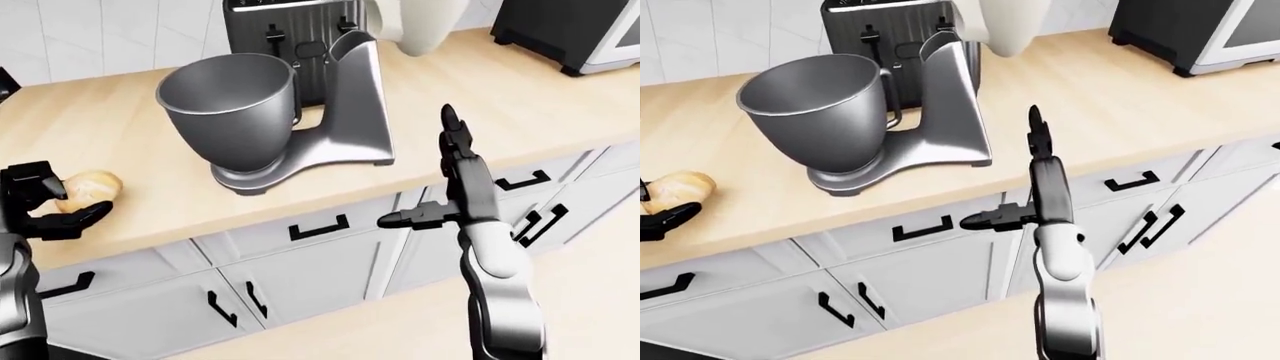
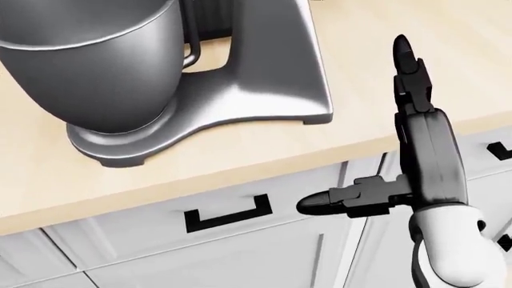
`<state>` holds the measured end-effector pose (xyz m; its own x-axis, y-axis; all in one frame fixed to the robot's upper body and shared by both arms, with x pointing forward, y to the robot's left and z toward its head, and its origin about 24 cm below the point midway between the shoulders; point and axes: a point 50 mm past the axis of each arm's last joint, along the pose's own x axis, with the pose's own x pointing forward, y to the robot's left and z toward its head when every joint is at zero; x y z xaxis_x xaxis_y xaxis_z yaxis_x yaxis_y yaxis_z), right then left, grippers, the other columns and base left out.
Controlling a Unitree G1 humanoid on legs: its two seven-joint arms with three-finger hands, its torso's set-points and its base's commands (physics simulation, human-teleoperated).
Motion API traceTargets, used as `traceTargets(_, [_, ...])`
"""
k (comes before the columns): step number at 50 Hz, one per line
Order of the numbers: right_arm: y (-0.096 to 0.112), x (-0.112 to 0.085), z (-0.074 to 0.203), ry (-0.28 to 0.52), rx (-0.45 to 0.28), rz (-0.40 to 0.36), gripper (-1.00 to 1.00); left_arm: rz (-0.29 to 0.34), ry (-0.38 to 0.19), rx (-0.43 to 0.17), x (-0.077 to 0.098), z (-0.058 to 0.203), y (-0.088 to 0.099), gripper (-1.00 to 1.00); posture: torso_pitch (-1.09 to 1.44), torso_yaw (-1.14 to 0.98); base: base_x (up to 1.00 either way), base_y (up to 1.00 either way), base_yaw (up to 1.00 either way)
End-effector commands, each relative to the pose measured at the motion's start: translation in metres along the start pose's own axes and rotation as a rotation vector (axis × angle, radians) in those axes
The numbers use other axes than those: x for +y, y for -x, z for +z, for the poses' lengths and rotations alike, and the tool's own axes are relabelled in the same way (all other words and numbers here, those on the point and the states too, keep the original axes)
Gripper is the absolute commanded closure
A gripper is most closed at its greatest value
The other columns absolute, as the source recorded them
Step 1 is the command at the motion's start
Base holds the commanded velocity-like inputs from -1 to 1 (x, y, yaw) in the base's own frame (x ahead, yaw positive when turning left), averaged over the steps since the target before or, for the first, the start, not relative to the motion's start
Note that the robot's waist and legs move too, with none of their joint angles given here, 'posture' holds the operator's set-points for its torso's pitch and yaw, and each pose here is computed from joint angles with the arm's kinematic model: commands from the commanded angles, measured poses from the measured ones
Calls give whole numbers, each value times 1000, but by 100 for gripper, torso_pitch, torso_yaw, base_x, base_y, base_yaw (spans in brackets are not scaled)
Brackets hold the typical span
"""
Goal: Place the bread in the stand mixer bowl.
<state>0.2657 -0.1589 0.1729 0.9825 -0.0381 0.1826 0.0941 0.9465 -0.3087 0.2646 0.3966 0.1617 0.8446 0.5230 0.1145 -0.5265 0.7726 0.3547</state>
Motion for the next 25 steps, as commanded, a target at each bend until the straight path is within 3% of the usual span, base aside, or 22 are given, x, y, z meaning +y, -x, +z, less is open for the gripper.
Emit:
traceTargets(1, [0,-3,16,4,-86,-20,-100,41,-2,-106,13,26,-2,100,0,0,0,0,0])
traceTargets(19, [1,-4,16,7,-86,-24,-100,87,6,-147,41,57,8,100,0,0,0,0,0])
traceTargets(25, [2,-5,16,8,-86,-26,-100,91,10,-167,42,65,6,100,0,0,0,0,0])
